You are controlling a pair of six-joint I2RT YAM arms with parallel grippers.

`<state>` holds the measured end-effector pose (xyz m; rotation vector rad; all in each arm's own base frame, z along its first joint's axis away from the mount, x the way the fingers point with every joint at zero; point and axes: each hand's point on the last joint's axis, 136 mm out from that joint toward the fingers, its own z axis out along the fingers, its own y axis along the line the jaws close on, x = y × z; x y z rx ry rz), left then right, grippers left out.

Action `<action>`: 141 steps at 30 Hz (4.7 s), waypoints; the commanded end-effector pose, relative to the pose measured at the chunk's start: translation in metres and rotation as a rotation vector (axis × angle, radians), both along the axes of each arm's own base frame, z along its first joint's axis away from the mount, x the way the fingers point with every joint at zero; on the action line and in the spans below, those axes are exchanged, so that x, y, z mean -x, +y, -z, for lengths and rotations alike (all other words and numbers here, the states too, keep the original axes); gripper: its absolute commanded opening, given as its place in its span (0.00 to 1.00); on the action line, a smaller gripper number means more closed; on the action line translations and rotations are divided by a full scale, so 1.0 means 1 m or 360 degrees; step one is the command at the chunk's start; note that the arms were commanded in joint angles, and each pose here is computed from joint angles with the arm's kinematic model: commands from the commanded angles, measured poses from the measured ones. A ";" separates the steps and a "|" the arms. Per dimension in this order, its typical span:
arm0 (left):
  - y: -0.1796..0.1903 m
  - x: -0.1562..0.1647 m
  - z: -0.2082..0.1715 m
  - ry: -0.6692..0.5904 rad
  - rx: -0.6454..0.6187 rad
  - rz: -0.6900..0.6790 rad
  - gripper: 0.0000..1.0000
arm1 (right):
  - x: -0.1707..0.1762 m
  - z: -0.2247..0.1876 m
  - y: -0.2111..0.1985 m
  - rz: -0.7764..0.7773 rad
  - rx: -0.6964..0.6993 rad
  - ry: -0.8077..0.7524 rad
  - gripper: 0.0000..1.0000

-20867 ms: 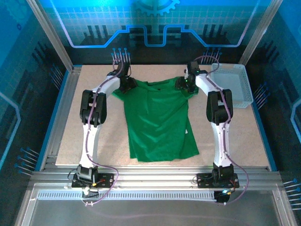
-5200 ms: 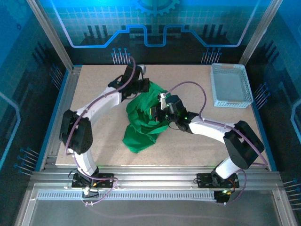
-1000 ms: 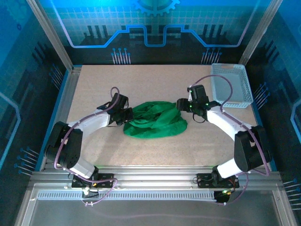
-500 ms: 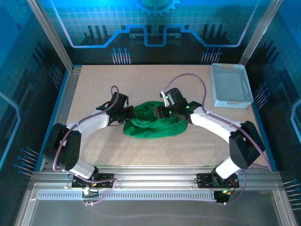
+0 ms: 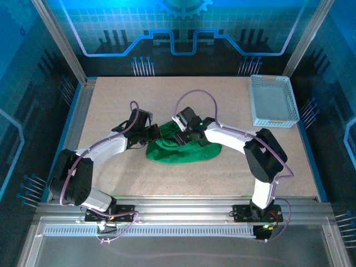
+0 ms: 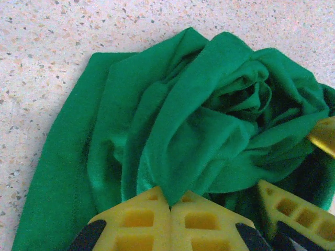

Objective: Fold the inside-out t-shirt

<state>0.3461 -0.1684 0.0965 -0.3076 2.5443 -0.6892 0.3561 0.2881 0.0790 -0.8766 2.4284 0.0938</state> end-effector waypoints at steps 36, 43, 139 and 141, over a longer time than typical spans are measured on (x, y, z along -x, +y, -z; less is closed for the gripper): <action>0.031 -0.002 -0.029 0.0045 -0.0332 -0.0025 0.02 | -0.002 -0.198 -0.119 0.0563 -0.0915 -0.0256 0.00; 0.000 0.009 -0.065 -0.0258 -0.0497 0.0148 0.50 | 0.020 -0.211 -0.068 0.0250 -0.0939 -0.0294 0.00; 0.018 0.020 -0.257 -0.1084 -0.0154 -0.0041 0.00 | 0.014 -0.103 -0.139 0.0800 -0.0491 -0.0206 0.12; 0.012 0.025 -0.257 -0.1094 -0.0077 0.0004 0.00 | 0.009 -0.112 -0.147 0.0817 -0.0514 -0.0217 0.12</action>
